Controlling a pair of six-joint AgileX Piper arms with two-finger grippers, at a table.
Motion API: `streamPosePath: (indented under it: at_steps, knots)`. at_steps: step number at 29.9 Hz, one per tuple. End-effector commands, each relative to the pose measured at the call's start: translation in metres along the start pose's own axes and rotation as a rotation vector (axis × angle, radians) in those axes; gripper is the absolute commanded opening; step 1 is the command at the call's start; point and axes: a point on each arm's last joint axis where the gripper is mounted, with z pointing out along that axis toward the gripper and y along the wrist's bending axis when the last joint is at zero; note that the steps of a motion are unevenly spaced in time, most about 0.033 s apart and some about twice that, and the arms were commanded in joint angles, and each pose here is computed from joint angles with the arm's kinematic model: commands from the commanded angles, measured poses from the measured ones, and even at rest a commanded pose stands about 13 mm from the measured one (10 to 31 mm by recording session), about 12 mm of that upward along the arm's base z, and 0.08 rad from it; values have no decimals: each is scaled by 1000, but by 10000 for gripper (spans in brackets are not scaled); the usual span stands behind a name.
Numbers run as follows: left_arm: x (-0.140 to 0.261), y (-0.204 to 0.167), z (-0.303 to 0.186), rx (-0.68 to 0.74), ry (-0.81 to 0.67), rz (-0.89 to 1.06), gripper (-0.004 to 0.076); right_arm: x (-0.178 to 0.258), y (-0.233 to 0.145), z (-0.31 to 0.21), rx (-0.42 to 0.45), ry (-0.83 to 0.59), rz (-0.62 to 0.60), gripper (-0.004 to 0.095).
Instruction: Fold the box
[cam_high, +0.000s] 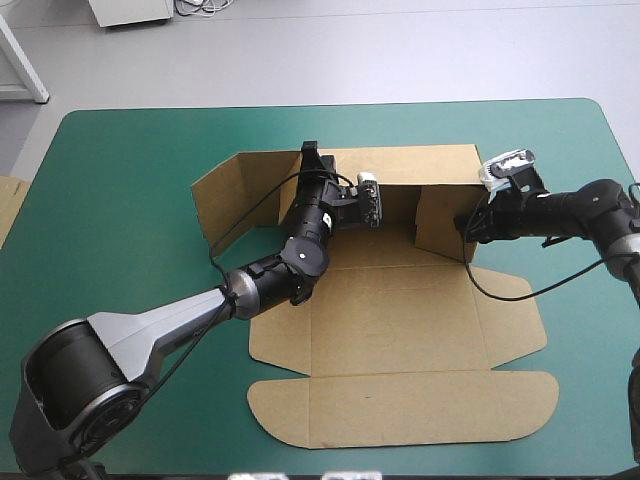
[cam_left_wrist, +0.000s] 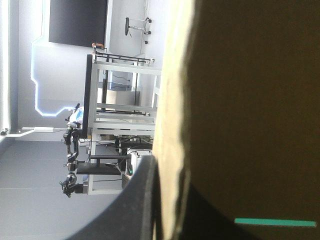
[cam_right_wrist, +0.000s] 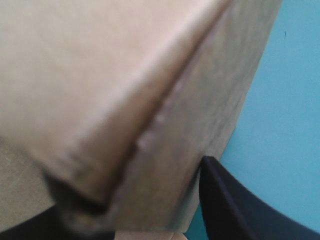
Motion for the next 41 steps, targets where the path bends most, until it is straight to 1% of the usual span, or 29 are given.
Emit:
streamPosePath:
  at_steps: [1,5,7,11,13,15,22,26,28,30,33,35,37,41]
  knots:
    - [-5,14,-8,-1,-44,-79,-10,2,7,-6,14,-68,17,358]
    - [-5,14,-8,-1,-44,-79,-10,14,11,2,-31,-100,47,265]
    - [-5,14,-8,-2,-43,-79,-10,14,12,3,-35,-124,59,224]
    - [-5,14,-8,-2,-42,-79,-10,12,8,3,2,-145,67,141]
    - [-5,14,-8,-2,-42,-79,-10,12,8,3,3,-145,68,73]
    - [-5,14,-8,-2,-42,-79,-10,12,9,4,2,-145,65,-17]
    - [-6,13,-8,-1,-46,-77,-10,7,24,12,-3,-144,20,-11]
    - [-7,13,-9,0,-49,-77,-1,4,29,16,13,-151,10,-11]
    - [-7,15,-11,-2,-53,-88,34,4,28,15,21,-154,25,-12]
    - [-7,18,-13,5,-63,-103,118,4,28,15,25,-156,26,-12]
    - [-11,22,-20,-1,-87,-111,293,4,27,15,31,-159,30,-11]
    - [-16,26,-26,-6,-107,-117,391,3,27,15,36,-161,33,-12]
    - [-19,30,-33,-11,-122,-124,431,3,27,15,38,-161,33,-13]
    - [-31,32,-48,17,-174,-162,437,3,26,15,41,-163,38,-16]
